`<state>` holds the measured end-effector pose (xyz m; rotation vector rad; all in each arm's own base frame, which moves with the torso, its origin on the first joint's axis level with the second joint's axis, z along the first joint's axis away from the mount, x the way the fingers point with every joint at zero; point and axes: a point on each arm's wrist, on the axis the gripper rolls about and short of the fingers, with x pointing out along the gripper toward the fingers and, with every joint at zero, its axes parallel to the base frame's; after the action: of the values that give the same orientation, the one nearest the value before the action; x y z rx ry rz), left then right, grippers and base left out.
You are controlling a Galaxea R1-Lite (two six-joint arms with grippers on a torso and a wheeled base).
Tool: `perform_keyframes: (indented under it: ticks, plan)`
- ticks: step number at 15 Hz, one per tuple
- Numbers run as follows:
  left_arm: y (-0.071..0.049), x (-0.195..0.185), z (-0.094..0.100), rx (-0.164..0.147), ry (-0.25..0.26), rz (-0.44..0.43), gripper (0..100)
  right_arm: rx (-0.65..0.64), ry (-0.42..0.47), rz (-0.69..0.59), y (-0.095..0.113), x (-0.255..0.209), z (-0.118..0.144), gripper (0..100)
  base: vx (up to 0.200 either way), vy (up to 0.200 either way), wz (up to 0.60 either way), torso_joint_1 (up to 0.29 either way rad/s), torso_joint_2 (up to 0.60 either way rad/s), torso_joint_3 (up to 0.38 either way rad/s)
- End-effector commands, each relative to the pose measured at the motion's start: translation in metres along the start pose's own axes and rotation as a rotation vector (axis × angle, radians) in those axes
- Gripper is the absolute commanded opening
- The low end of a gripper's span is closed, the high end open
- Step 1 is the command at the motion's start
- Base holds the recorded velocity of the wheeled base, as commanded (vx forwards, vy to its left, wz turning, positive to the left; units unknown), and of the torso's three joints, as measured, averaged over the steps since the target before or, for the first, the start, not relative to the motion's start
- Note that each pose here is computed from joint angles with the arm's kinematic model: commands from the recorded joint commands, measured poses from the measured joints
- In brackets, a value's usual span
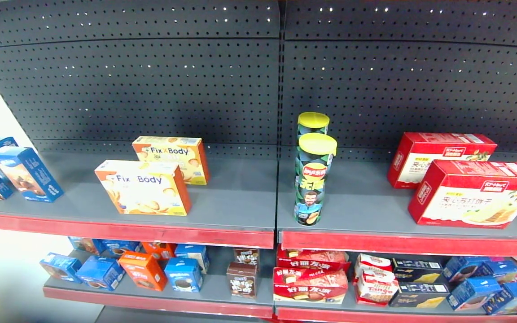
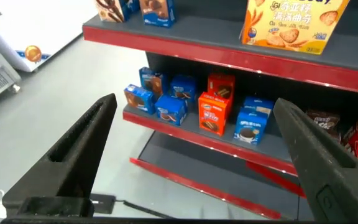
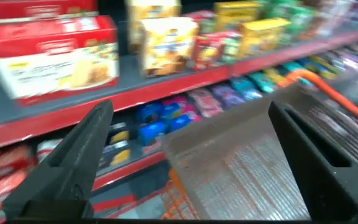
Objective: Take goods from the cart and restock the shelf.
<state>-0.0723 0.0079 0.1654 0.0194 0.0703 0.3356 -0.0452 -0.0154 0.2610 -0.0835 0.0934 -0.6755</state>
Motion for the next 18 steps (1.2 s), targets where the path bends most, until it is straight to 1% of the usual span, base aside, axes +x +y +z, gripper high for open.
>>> perform_keyframes:
  ticks: [1,2,4,5,6,7,8,9,10,11,12,13,14,16,17,18]
  plan:
    - [0.0,0.0,-0.012,0.0,-0.004,-0.037,100,0.01,0.009,-0.099,0.004,-0.002,0.003,100,0.0,0.0,0.0,0.0,0.0,0.0]
    - [-0.002,0.001,-0.019,0.003,0.003,-0.101,100,0.019,0.001,-0.121,0.003,-0.006,0.002,100,0.0,0.0,0.0,0.0,0.0,0.0]
    - [-0.006,0.003,-0.03,0.009,0.017,-0.19,100,0.031,-0.011,-0.146,0.002,-0.01,0.004,100,0.0,0.0,0.0,0.0,0.0,0.0]
    - [-0.008,0.005,-0.037,0.023,0.03,-0.218,100,0.034,-0.016,-0.15,0.001,-0.011,0.005,100,0.0,0.0,0.0,0.0,0.0,0.0]
    - [-0.008,0.006,-0.039,0.028,0.036,-0.22,100,0.035,-0.015,-0.153,0.001,-0.011,0.005,100,0.0,0.0,0.0,0.0,0.0,0.0]
    - [-0.01,0.013,-0.049,0.078,0.074,-0.208,100,0.049,-0.029,-0.184,0.0,-0.015,0.007,100,0.0,0.0,0.0,0.0,0.0,0.0]
    - [-0.01,0.015,-0.054,0.106,0.089,-0.185,100,0.054,-0.034,-0.201,0.0,-0.017,0.008,100,0.0,0.0,0.0,0.0,0.0,0.0]
    - [-0.011,0.02,-0.059,0.127,0.094,-0.156,100,0.062,-0.043,-0.227,-0.001,-0.021,0.008,100,0.0,0.0,0.0,0.0,0.0,0.0]
    - [-0.013,0.025,-0.064,0.127,0.086,-0.143,100,0.067,-0.049,-0.233,-0.002,-0.024,0.005,100,0.0,0.0,0.0,0.0,0.0,0.0]
    - [-0.014,0.031,-0.069,0.122,0.064,-0.105,100,0.067,-0.049,-0.235,-0.003,-0.027,0.002,100,0.0,0.0,0.0,0.0,0.0,0.0]
    - [-0.016,0.039,-0.074,0.112,0.026,-0.062,100,0.072,-0.057,-0.235,-0.004,-0.03,0.0,100,0.0,0.0,0.0,0.0,0.0,0.0]
    - [-0.017,0.043,-0.076,0.098,-0.023,-0.048,100,0.074,-0.059,-0.237,-0.005,-0.031,-0.001,100,0.0,0.0,0.0,0.0,0.0,0.0]
    - [-0.018,0.046,-0.077,0.099,-0.062,-0.047,100,0.075,-0.062,-0.237,-0.005,-0.032,-0.002,100,0.0,0.0,0.0,0.0,0.0,0.0]
    - [-0.019,0.049,-0.079,0.111,-0.1,-0.037,100,0.078,-0.066,-0.237,-0.006,-0.033,-0.003,100,0.0,0.0,0.0,0.0,0.0,0.0]
    - [-0.02,0.051,-0.079,0.105,-0.134,-0.024,100,0.078,-0.066,-0.237,-0.006,-0.033,-0.003,100,0.0,0.0,0.0,0.0,0.0,0.0]
    - [-0.02,0.05,-0.079,0.117,-0.138,-0.029,100,0.081,-0.071,-0.237,-0.006,-0.034,-0.004,100,0.0,0.0,0.0,0.0,0.0,0.0]
